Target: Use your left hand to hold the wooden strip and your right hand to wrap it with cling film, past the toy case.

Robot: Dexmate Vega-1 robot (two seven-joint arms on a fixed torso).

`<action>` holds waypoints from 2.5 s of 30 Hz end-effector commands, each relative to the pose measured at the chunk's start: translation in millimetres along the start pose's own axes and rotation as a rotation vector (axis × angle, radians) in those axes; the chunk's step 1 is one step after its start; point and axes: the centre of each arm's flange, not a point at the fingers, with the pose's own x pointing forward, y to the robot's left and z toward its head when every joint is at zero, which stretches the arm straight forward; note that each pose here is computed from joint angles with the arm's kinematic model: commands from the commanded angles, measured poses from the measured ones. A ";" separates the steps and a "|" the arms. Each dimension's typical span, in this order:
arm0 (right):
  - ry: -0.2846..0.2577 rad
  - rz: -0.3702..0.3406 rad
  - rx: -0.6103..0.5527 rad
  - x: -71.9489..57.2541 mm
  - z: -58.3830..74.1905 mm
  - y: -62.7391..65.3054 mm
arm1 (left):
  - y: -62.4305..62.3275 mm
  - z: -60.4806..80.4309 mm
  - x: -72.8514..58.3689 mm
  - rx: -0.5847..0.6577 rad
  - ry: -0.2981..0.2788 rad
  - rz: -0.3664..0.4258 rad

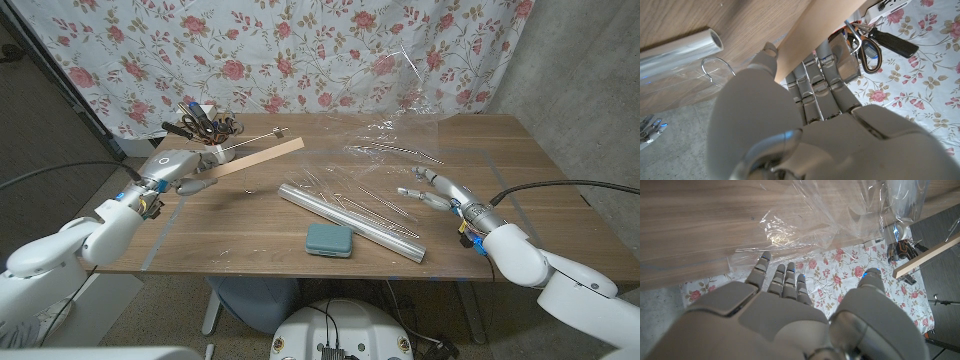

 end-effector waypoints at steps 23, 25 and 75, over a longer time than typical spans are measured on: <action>-0.001 0.071 -0.088 -17.5 15.2 18.9 | -0.8 -0.3 2.5 0.017 0.012 -0.015; 0.004 0.073 -0.098 -19.0 15.4 19.7 | -0.9 -1.0 1.7 0.015 0.016 -0.012; 0.033 0.201 -0.230 -38.2 40.8 52.6 | -8.2 0.8 -3.0 0.006 0.029 -0.025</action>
